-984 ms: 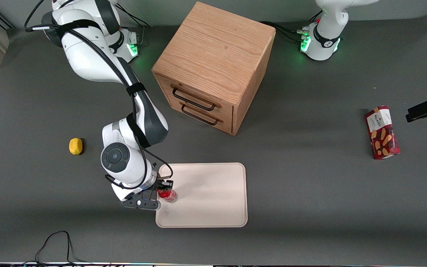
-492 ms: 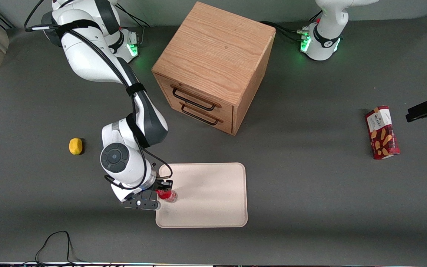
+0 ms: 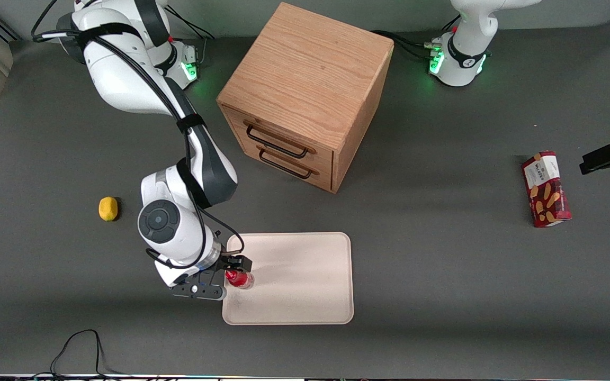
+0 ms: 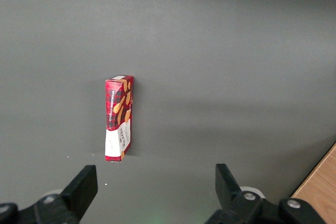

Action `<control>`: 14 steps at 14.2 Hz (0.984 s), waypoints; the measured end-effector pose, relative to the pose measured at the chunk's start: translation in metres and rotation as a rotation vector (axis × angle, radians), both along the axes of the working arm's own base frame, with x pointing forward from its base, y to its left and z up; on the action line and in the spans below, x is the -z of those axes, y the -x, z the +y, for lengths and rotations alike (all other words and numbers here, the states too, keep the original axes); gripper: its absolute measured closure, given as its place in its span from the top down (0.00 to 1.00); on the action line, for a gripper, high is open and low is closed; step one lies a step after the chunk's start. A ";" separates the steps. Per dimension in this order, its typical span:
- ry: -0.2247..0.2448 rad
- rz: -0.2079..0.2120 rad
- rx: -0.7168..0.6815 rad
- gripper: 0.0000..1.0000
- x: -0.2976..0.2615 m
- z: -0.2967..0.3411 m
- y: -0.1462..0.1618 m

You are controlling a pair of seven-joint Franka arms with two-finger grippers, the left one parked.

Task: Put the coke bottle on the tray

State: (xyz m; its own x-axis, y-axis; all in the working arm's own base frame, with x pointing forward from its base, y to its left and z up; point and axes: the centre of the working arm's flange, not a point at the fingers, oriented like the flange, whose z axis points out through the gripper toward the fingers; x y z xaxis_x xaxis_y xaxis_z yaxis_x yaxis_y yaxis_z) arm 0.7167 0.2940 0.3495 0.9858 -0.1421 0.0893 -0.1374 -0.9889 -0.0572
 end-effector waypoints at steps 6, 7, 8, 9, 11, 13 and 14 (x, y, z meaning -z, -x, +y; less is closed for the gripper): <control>0.001 0.093 0.044 1.00 -0.137 -0.026 0.054; 0.000 0.106 0.050 1.00 -0.168 -0.036 0.068; -0.003 0.113 0.059 1.00 -0.196 -0.050 0.080; -0.008 0.120 0.073 1.00 -0.221 -0.068 0.093; -0.024 0.127 0.073 1.00 -0.260 -0.112 0.117; -0.041 0.121 0.033 1.00 -0.285 -0.164 0.142; -0.045 0.117 0.008 1.00 -0.291 -0.191 0.154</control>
